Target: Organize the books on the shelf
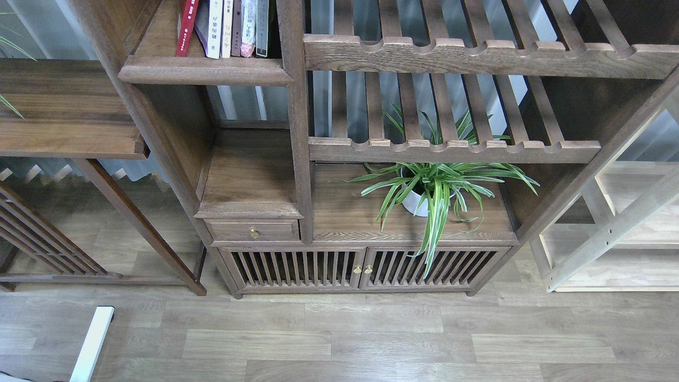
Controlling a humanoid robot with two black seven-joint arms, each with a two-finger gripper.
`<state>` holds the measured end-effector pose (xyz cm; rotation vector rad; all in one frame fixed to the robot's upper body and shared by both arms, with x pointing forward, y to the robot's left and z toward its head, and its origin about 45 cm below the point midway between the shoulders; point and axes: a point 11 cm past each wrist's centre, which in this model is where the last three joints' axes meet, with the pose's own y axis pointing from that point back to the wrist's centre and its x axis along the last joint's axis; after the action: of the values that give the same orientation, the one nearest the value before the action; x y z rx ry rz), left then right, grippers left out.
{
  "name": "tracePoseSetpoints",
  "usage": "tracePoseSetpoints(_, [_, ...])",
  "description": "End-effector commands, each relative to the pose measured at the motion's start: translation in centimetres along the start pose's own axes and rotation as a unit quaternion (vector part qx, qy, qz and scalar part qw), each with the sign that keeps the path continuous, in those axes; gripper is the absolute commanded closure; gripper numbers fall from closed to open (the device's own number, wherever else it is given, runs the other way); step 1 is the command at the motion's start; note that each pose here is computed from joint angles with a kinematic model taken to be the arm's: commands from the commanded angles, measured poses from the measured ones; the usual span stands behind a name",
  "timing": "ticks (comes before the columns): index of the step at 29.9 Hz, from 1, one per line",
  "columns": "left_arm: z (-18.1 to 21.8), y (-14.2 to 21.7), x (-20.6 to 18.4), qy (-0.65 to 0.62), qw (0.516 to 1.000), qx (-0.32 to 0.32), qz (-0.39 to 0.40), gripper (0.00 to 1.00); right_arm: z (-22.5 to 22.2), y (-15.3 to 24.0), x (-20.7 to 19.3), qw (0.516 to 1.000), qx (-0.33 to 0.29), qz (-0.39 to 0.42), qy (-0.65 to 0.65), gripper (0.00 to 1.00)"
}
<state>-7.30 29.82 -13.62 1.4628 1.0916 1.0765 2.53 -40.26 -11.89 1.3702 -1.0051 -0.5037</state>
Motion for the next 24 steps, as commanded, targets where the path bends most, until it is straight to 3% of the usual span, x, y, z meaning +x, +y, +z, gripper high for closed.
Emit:
tracePoseSetpoints(1, [-0.1,-0.1,0.6,-0.005,1.000,0.004,0.007,0.01,1.0,0.4,4.0,0.998,-0.016,0.065,-0.008,0.00])
tracePoseSetpoints(7, [1.0,0.0,0.9,0.014,1.000,-0.003,0.005,0.01,1.8,0.6,4.4,0.992,-0.034,0.085,-0.093,0.00])
tracePoseSetpoints(16, [1.9,-0.1,1.3,0.171,0.985,0.003,-0.014,0.01,4.7,1.1,3.1,0.962,-0.113,0.084,-0.235,0.00])
tracePoseSetpoints(24, [1.4,-0.1,1.3,0.192,0.981,0.025,-0.017,0.01,6.9,1.8,2.3,0.941,-0.177,0.094,-0.272,0.00])
